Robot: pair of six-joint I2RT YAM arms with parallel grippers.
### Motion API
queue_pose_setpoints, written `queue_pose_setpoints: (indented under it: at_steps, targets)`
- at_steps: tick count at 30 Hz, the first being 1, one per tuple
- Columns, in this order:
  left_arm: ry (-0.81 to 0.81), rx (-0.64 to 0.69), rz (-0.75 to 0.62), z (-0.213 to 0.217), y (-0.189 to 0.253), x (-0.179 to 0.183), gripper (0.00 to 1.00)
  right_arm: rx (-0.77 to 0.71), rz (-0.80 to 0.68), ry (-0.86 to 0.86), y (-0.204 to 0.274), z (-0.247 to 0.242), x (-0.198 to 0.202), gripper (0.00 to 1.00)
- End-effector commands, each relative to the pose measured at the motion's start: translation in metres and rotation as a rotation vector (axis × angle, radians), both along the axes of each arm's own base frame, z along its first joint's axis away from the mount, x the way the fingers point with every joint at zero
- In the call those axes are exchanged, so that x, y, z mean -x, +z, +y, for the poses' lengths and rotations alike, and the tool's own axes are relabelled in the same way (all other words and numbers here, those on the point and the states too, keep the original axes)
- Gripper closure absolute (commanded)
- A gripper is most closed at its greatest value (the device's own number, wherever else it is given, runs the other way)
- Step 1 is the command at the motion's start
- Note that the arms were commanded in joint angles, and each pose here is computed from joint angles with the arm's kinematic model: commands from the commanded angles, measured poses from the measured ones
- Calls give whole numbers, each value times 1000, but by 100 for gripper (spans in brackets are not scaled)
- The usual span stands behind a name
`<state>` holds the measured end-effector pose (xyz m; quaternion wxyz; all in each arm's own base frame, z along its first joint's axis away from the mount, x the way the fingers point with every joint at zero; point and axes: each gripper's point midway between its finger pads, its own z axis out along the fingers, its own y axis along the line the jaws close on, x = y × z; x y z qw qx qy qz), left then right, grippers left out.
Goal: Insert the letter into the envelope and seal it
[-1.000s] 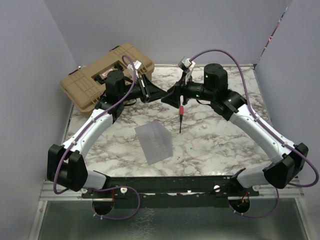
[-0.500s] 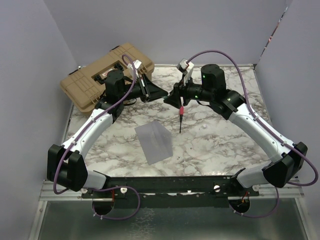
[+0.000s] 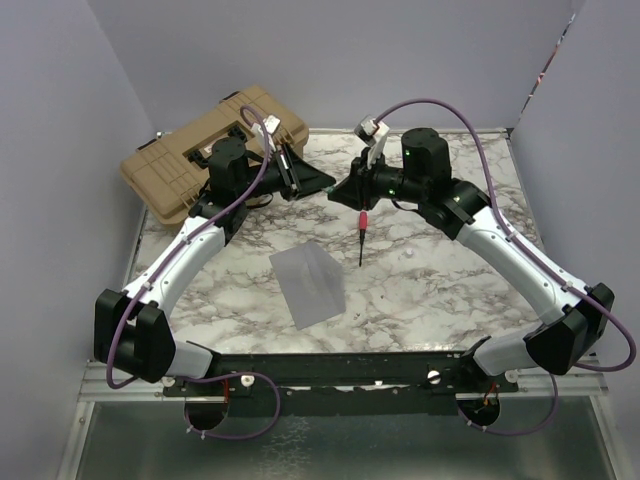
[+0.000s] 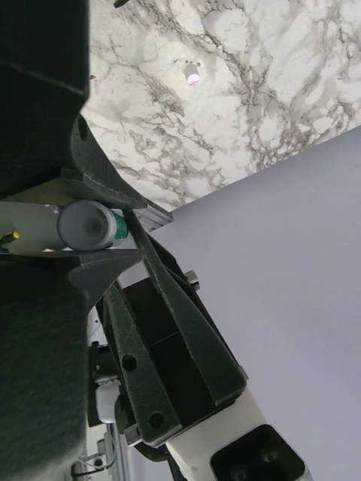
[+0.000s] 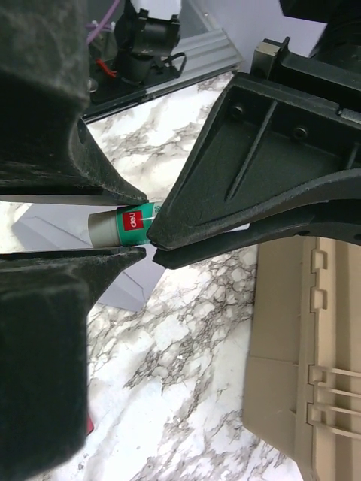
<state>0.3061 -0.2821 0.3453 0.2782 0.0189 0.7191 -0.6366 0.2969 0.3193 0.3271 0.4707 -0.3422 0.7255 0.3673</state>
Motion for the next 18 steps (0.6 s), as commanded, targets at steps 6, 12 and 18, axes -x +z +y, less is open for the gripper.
queue_pose_setpoints:
  at_steps: [6,12,18]
  targets:
    - [352,124,-324,29,68,-14,59,-358,241,-148,32,24,-13,100]
    - [387,134,-360,36,58,-11,48,-601,345,-159,71,30,-14,100]
    - [381,133,-377,37,52,-6,54,-632,374,-54,81,40,-1,100]
